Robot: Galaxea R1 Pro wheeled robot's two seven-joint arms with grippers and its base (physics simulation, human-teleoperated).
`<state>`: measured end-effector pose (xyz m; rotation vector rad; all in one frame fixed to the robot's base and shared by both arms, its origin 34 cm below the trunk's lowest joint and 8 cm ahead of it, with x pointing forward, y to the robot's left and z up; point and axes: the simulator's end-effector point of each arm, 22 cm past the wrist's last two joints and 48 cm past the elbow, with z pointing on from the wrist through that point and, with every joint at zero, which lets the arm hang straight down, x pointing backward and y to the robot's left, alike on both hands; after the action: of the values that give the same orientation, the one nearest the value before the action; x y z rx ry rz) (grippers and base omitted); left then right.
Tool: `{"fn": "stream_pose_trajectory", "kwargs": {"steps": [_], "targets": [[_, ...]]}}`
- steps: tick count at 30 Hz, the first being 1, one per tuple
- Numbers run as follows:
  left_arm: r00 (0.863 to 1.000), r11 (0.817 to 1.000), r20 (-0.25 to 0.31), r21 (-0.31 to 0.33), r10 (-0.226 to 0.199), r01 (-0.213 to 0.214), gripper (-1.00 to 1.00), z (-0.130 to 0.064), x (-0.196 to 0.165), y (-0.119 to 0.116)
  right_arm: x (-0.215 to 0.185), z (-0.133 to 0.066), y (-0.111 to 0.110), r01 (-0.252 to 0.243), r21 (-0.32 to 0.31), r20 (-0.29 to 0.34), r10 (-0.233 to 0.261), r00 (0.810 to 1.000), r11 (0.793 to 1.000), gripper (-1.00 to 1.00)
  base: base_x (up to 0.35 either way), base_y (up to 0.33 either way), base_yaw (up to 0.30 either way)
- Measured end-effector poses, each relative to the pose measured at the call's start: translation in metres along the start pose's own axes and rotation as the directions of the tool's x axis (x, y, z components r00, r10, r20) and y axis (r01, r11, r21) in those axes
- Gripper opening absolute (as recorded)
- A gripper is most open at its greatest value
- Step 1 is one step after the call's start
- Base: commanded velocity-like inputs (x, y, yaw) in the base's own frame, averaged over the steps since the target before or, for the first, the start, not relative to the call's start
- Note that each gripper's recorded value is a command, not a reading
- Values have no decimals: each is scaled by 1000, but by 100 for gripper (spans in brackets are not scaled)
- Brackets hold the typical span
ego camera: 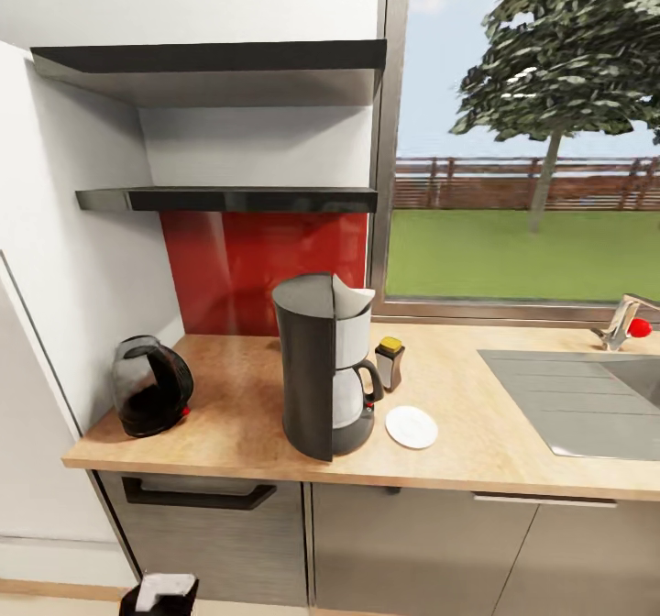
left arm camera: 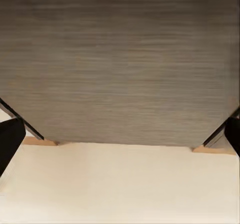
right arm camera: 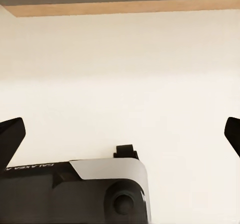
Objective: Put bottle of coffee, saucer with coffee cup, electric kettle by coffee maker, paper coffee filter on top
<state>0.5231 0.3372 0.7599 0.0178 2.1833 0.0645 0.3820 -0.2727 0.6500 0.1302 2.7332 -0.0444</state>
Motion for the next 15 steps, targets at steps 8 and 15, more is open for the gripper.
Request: {"fn": "stream_pose_trajectory", "kwargs": {"steps": [8,15], "targets": [[971,991,239,128,-5,-26,100,7,-117,-32,4,0,0,1,0,-5,-1,1000,1000,100,0,0,0],[944,988,331,145,-6,-44,100,2,-165,-39,8,-1,-1,1,1,-10,-1,1000,1000,100,0,0,0]]}}
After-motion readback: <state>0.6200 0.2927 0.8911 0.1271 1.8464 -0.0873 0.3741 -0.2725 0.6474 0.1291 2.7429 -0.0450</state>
